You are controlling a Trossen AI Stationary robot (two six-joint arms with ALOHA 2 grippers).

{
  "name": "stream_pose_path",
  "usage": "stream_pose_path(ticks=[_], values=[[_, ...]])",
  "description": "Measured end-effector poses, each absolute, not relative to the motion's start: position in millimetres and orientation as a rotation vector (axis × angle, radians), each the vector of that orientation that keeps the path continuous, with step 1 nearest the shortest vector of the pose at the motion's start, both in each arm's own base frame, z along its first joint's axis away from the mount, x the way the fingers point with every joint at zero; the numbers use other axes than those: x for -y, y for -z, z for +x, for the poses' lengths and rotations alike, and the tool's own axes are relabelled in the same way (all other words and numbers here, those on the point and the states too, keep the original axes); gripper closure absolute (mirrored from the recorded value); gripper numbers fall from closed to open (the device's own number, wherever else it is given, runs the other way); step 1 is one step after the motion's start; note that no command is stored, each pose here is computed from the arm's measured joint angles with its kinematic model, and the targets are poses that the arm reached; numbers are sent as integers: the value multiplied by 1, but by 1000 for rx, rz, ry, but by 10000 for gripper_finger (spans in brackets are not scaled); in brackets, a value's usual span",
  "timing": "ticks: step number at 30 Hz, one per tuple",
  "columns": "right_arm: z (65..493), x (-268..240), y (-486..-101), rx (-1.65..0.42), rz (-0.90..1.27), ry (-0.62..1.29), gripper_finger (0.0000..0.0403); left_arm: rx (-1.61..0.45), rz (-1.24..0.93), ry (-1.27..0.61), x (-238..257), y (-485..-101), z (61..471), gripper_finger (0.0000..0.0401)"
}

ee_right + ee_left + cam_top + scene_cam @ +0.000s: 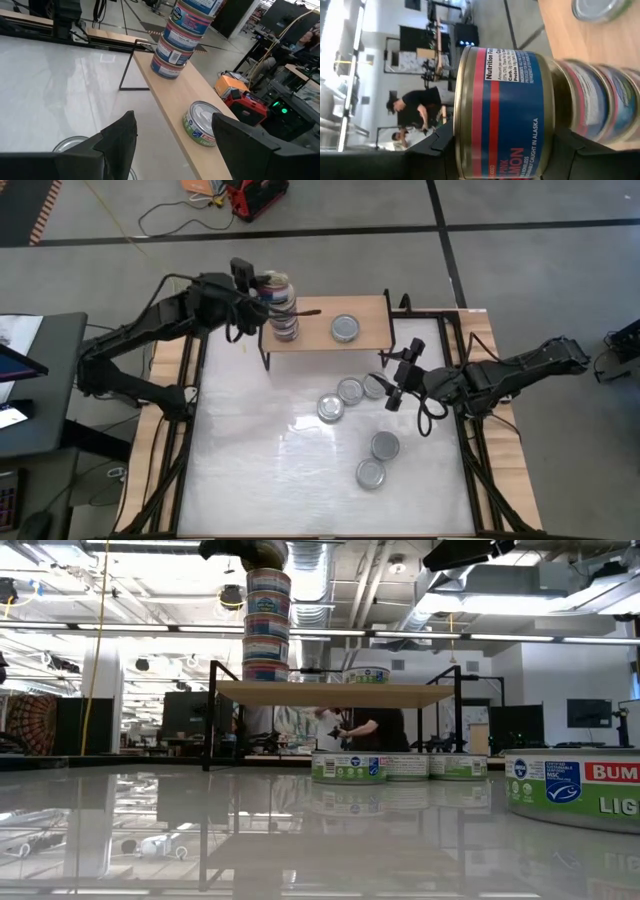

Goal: Stack canned seafood by type on shelf
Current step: Stack the blue tuna can on top of the blue tuna can

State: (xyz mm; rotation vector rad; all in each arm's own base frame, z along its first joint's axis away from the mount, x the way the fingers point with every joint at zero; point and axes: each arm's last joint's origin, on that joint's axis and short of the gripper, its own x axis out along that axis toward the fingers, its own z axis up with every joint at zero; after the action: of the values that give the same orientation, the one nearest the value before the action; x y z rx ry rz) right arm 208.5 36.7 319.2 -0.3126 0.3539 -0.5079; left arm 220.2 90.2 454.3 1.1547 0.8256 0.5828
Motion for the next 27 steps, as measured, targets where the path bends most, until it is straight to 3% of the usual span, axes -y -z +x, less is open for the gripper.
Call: stream_pose_path(ticks=[15,27], values=[[209,-37,-320,-348,-308,510,113,-886,1188,-603,-77,-449,230,214],[209,-37,-320,-347,-305,511,113,-895,1200,-601,-75,-449,231,189]])
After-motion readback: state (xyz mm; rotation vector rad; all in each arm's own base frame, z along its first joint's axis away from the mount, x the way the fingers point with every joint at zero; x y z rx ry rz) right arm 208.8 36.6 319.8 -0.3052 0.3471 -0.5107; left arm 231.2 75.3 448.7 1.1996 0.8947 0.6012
